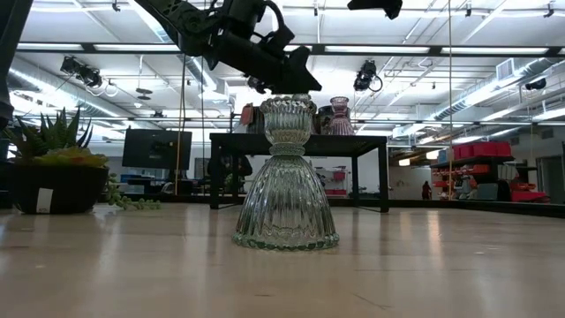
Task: Pick & Place candle stick holders
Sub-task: Put the green glass candle holder on the shelf
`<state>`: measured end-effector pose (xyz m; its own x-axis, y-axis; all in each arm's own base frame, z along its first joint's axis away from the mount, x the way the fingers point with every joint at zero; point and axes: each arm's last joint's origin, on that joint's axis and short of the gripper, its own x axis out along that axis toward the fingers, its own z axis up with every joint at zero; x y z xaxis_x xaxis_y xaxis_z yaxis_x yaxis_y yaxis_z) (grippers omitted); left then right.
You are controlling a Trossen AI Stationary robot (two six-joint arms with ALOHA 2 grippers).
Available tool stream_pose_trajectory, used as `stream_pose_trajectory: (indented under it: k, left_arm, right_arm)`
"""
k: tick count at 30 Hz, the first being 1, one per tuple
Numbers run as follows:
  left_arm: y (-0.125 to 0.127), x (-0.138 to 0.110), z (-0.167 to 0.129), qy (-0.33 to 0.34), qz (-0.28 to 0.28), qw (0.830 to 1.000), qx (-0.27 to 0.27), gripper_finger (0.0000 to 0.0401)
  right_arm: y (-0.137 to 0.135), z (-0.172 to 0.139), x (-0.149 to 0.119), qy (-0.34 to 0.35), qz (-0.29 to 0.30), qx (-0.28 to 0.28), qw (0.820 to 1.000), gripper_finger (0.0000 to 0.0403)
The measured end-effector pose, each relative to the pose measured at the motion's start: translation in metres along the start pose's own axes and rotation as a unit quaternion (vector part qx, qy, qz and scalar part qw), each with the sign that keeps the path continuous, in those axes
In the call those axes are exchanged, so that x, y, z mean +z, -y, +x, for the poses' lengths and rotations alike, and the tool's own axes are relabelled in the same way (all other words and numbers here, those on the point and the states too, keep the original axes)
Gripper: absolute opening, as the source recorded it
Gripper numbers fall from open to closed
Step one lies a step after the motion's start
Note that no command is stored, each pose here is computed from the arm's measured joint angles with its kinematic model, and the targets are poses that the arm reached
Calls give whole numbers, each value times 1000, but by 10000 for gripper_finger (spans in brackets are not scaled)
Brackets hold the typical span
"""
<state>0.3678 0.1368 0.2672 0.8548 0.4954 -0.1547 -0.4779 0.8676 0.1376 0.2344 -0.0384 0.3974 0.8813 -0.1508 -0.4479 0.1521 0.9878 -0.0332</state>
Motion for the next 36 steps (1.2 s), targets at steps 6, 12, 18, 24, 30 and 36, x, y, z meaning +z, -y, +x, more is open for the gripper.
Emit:
stream_pose_trajectory:
  k: [6,12,18,24,30,36]
  left_arm:
    - [0,5,0,24,0,1000,2,236]
    - [19,13,-2,-10,-37,996,-78,236]
    - [53,42,-28,-22,35,983,-181,236]
    - [89,53,-81,-134,70,954,-258,236]
    - [144,14,-137,-316,40,896,-309,236]
    - [192,-28,-186,-329,34,907,-262,236]
  right_arm:
    - [0,0,-1,-5,9,0,1000,107]
    - [0,0,-5,-24,9,0,1000,107]
    - [0,0,-4,-21,5,-1,1000,107]
    - [0,0,-4,-21,3,-1,1000,107]
    - [0,0,-4,-22,1,-1,1000,107]
    - [0,0,-2,-10,-1,-2,1000,107]
